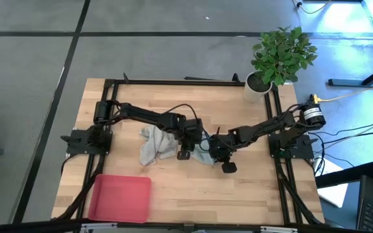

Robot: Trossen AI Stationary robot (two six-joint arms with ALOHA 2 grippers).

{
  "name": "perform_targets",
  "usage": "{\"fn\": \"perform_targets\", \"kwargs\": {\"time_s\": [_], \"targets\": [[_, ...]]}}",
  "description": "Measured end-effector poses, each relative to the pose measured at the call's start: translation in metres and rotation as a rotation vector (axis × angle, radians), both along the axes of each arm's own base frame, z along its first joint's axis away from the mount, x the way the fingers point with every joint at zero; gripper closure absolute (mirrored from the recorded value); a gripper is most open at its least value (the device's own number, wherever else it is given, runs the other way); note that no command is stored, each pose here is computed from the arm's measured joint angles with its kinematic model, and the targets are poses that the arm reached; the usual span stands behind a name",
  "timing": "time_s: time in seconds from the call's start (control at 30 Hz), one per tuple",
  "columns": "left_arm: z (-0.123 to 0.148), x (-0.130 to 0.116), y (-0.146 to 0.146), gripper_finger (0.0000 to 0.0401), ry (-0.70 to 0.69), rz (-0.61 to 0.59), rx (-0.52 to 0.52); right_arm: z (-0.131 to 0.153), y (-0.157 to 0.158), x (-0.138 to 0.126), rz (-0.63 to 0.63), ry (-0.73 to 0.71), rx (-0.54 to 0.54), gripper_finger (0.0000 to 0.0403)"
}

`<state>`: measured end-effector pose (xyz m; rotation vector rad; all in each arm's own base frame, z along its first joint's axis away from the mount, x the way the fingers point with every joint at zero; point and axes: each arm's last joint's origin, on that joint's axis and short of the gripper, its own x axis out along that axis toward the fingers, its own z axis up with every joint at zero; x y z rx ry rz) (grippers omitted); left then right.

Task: Roll microfiber towels into tight, uniform cylinder then place into a basket
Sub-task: Roll the blue towel

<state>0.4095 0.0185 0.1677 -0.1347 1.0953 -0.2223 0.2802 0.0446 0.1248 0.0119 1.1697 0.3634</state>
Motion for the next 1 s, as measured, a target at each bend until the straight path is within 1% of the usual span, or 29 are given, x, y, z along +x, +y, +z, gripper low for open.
{"fn": "perform_targets", "kwargs": {"time_s": [0.1,0.2,0.3,0.4,0.53,0.8,0.9,1.0], "targets": [[0.0,0.0,0.002,0.0401,0.008,0.028,0.003,0.0,0.0,0.0,0.003,0.0,0.004,0.0395],[-0.001,-0.001,0.008,0.0401,0.023,0.094,0.036,0.0,0.0,0.0,0.006,-0.001,0.005,0.0395],[-0.004,0.0,0.014,0.0401,0.029,0.134,0.062,0.0,0.0,0.0,0.007,-0.005,0.007,0.0395],[-0.006,0.0,0.017,0.0401,0.035,0.145,0.062,0.0,0.0,0.0,0.008,-0.005,0.007,0.0395],[-0.019,0.004,0.02,0.0401,0.047,0.153,0.066,0.0,0.0,0.0,0.011,-0.005,0.007,0.0395],[-0.036,0.009,0.02,0.0401,0.059,0.136,0.061,0.0,0.001,0.0,0.028,-0.009,0.01,0.0395],[-0.037,0.008,0.02,0.0401,0.071,0.134,0.06,0.0,0.001,0.001,-0.003,-0.003,0.022,0.0381],[-0.038,0.008,0.02,0.0401,0.073,0.133,0.057,0.0,-0.001,0.001,-0.04,0.007,0.038,0.0354]]}}
